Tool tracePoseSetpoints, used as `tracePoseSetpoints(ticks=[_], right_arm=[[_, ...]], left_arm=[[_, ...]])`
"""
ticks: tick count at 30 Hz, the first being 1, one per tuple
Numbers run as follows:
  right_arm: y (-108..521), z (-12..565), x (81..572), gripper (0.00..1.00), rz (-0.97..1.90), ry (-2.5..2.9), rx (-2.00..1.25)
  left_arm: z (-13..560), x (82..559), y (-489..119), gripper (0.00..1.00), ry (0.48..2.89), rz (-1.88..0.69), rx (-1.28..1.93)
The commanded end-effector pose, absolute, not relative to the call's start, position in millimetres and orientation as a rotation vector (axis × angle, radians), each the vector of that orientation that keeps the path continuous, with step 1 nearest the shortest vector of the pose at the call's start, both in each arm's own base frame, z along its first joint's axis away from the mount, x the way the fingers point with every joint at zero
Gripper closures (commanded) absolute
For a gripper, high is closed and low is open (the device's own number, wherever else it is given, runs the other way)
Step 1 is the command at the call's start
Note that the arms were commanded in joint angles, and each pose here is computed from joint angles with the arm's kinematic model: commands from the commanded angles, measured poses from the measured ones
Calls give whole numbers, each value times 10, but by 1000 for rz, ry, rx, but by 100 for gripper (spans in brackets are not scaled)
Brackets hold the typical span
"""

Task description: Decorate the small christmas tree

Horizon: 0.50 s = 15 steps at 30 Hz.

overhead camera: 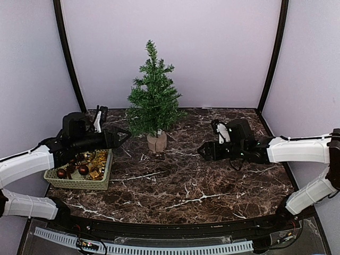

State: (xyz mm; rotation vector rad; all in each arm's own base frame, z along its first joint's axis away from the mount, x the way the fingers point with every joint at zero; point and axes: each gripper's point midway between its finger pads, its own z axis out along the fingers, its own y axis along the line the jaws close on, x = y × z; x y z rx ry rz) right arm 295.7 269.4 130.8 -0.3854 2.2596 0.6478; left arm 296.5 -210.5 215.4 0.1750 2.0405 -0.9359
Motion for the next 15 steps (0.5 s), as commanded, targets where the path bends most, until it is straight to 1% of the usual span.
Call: tracePoseSetpoints(ticks=[1, 7, 10, 15], right_arm=[[2755, 1565, 3198, 21, 699, 2088, -306], [2770, 1323, 3359, 32, 633, 2100, -316], [2755, 1195, 3435, 37, 604, 2116, -312], [2768, 1027, 3518, 42, 589, 2132, -328]], left_arm=[[2155, 2936, -2277, 7, 2022, -1049, 154], [2161, 2970, -2457, 5, 1991, -1154, 164], [2145, 2999, -2507, 5, 1995, -1154, 167], [2039, 3052, -2524, 4, 2028, -1136, 155]])
